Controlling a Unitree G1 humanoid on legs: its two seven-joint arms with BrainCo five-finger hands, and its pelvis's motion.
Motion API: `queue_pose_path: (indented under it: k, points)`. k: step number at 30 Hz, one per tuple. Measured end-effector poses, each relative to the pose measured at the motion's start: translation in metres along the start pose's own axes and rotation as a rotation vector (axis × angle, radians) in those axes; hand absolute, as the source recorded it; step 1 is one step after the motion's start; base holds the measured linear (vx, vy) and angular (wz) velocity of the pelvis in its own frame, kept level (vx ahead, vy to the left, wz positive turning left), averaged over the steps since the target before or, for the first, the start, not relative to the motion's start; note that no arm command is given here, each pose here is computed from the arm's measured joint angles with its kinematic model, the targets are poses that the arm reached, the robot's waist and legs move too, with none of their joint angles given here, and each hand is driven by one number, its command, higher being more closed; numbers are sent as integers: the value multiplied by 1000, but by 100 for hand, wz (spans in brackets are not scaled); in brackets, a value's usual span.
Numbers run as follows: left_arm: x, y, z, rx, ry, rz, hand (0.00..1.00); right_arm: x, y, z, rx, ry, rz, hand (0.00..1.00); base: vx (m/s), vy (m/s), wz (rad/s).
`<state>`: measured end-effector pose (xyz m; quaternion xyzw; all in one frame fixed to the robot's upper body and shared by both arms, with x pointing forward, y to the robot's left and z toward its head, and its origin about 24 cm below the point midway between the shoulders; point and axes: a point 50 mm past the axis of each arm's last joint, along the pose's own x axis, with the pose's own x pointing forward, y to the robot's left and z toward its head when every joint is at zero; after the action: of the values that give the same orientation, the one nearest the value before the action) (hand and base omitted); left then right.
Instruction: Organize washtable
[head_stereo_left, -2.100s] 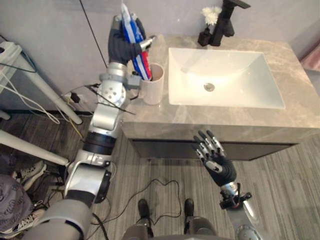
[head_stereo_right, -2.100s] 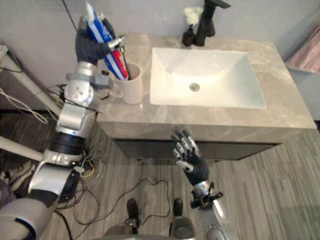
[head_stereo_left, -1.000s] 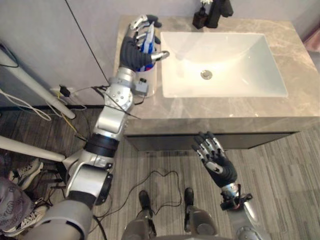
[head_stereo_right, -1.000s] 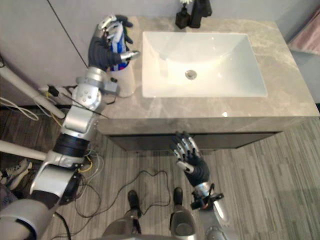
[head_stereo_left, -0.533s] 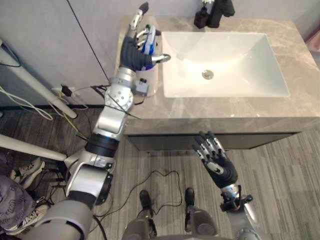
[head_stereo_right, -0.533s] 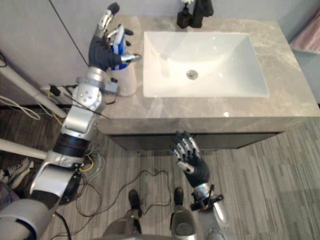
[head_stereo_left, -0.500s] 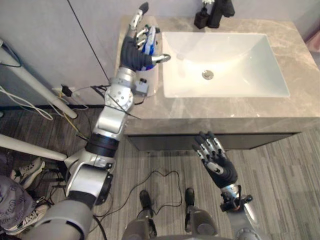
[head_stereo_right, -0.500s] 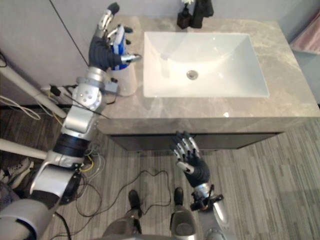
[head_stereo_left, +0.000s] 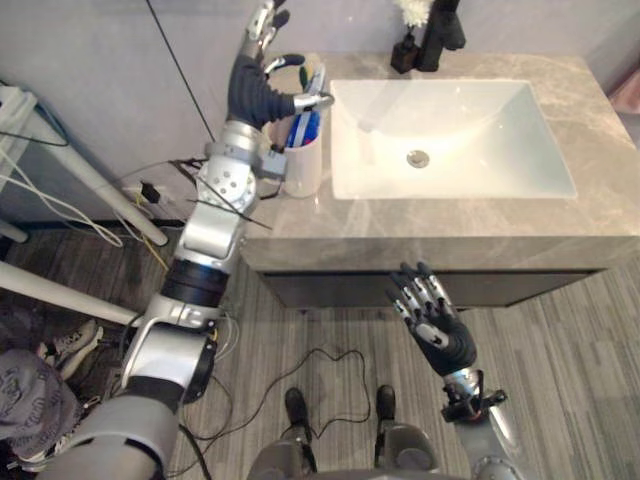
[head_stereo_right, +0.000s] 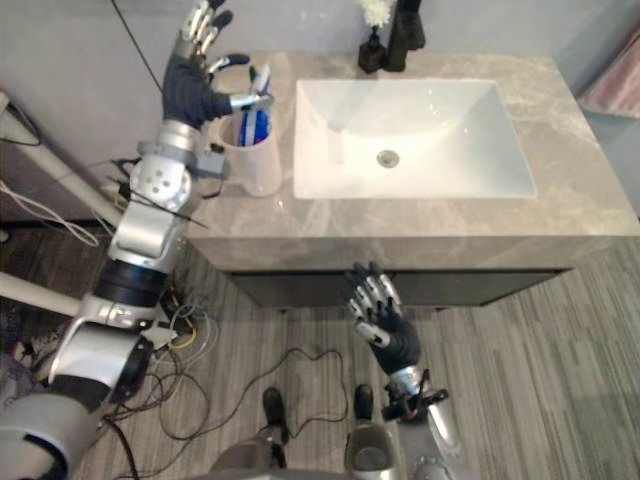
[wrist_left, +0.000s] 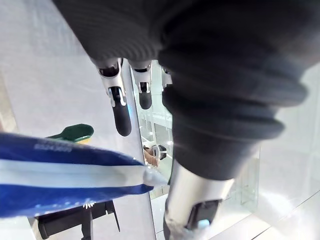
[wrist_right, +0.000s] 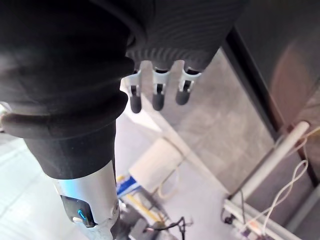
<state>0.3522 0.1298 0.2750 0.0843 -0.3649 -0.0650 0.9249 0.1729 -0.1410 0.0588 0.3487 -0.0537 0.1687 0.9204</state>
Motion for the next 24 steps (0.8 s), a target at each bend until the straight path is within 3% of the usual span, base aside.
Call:
queue_pose_path:
  k: [12, 17, 18, 24]
  points:
    - [11, 18, 38, -8, -163, 12, 0, 2, -8, -1, -2, 3, -23, 0, 7, 16, 7]
    - [-3, 19, 59, -49, -277, -54, 0, 5, -11, 3, -14, -15, -26, 0, 10, 9, 13]
    - [-15, 19, 56, -71, -273, -70, 100, 5, -12, 3, -14, -17, -32, 0, 24, 9, 9]
    - [-67, 13, 26, -186, -143, -137, 100, 3, -20, 0, -7, -7, -71, 0, 5, 9, 13]
